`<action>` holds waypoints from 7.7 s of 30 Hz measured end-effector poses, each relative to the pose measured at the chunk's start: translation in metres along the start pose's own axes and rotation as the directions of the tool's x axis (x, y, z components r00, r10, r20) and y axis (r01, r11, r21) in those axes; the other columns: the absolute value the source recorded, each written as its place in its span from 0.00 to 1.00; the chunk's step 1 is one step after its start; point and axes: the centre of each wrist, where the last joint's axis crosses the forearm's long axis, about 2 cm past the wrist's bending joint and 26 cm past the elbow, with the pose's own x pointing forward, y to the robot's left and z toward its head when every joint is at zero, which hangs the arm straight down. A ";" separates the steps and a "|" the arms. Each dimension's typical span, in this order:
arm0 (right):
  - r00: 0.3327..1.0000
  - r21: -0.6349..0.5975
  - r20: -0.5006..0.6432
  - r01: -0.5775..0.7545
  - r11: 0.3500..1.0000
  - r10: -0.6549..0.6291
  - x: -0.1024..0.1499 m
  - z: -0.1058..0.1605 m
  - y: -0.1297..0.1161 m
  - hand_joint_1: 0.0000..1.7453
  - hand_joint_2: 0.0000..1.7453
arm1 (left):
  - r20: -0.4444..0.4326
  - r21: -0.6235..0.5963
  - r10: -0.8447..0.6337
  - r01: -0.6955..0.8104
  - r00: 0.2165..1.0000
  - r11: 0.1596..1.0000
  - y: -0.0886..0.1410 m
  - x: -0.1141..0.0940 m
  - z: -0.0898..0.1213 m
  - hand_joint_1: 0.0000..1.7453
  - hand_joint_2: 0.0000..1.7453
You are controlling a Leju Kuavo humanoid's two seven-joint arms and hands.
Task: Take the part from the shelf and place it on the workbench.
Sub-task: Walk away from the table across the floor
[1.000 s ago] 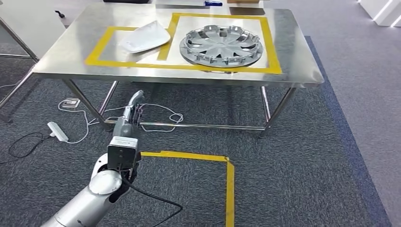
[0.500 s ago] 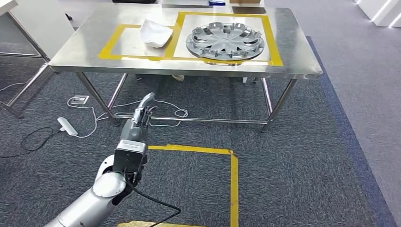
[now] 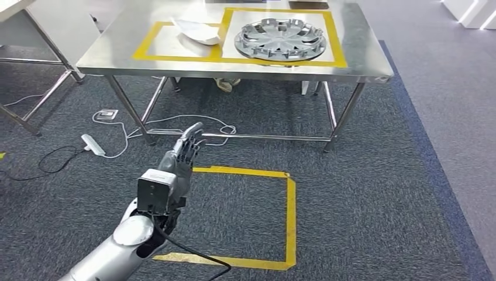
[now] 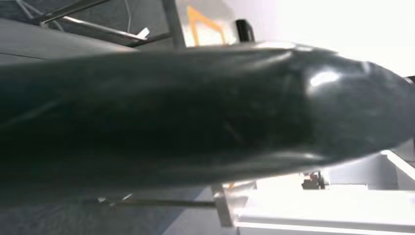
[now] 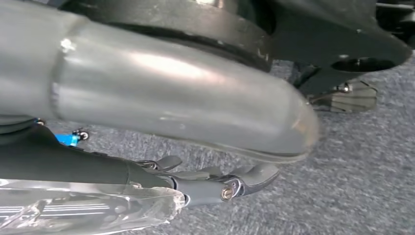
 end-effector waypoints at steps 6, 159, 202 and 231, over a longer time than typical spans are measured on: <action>1.000 -0.003 -0.009 0.010 1.000 -0.010 -0.004 0.002 0.000 0.00 0.00 | -0.033 -0.018 0.022 -0.023 0.999 1.000 -0.002 -0.001 0.003 0.00 0.00; 0.982 -0.089 -0.133 0.121 0.989 -0.132 -0.006 0.047 -0.007 0.00 0.00 | -0.948 0.310 0.286 0.601 0.139 0.737 0.055 -0.059 0.399 0.00 0.00; 0.986 -0.101 -0.161 0.032 0.994 -0.049 -0.022 0.038 -0.010 0.00 0.00 | -0.973 0.231 0.207 0.553 0.106 0.801 0.059 -0.062 0.393 0.00 0.00; 0.985 -0.128 -0.109 0.117 0.985 -0.131 -0.007 0.010 -0.003 0.00 0.00 | -0.990 0.141 0.127 0.609 0.067 0.781 0.071 -0.068 0.397 0.00 0.00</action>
